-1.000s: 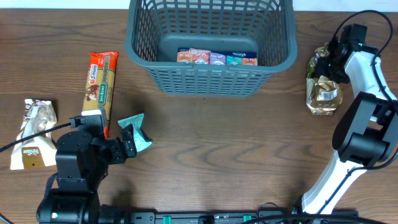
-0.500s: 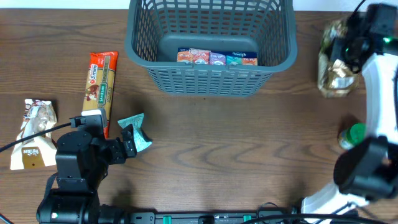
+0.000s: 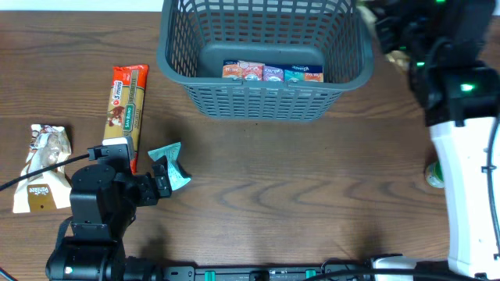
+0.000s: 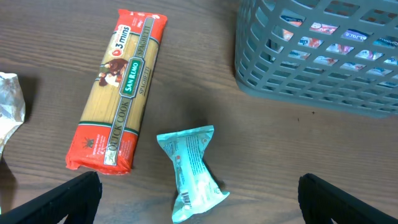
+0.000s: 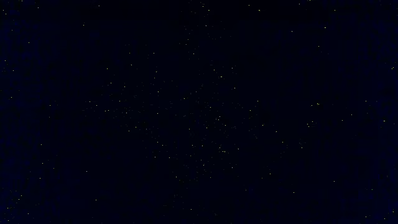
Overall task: Pack container
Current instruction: 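Carry the gold foil bag with the right gripper into the basket, then move the right gripper to the green-capped bottle and grasp it, then lift the bottle with the right gripper and place it in the basket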
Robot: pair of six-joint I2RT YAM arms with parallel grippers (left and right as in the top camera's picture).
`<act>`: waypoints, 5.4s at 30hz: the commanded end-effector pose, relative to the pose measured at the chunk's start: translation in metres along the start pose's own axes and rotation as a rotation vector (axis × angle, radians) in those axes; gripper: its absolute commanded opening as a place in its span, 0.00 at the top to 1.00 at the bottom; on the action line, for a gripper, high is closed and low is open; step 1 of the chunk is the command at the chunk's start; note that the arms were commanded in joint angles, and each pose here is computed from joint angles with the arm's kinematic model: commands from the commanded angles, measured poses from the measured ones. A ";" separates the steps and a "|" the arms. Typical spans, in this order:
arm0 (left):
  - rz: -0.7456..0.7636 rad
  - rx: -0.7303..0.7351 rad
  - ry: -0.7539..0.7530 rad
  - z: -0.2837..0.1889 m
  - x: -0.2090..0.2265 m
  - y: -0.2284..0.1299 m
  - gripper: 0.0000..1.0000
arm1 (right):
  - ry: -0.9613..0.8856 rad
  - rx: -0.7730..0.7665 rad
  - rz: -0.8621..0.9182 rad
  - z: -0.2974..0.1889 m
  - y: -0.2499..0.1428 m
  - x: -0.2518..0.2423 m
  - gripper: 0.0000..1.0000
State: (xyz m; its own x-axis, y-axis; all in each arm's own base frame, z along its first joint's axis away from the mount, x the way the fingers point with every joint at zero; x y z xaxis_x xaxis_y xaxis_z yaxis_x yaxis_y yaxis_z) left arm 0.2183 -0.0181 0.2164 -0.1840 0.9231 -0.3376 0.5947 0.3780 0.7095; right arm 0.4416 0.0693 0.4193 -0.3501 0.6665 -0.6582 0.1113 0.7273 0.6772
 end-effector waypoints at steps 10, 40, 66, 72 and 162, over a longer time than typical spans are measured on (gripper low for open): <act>0.019 -0.021 0.000 -0.004 -0.002 0.007 0.02 | 0.292 -0.249 -0.292 0.049 0.068 0.112 0.99; 0.019 -0.021 0.000 -0.004 -0.002 0.007 0.02 | 0.530 -0.025 -0.054 0.113 0.012 0.171 0.01; 0.019 -0.021 0.000 -0.004 -0.002 0.007 0.02 | -0.481 0.876 1.306 -0.141 -0.212 -0.059 0.01; 0.019 -0.021 0.000 -0.004 -0.002 0.007 0.02 | -0.518 1.080 1.422 -0.167 -0.270 -0.041 0.01; 0.019 0.005 0.013 -0.004 0.001 0.000 0.02 | -0.275 1.244 1.381 -0.070 -0.445 0.086 0.99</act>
State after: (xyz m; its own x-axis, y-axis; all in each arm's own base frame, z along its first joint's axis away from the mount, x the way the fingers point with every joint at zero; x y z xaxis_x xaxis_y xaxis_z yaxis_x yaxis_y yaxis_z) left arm 0.2139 -0.0179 0.2109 -0.1933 0.9241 -0.3297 0.6157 0.3759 0.6925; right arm 0.2625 -0.2048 0.0372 0.7545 0.6524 -0.0712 0.6560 -0.7531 0.0506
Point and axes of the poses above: each gripper's point midway between its finger pads, its own z axis out along the fingers, its own x axis along the line the jaws close on, y = z × x, the point moved 1 cm from there along -z, back along the fingers, and after that the axes turned 14 degrees about -z, right-handed, at the moved point
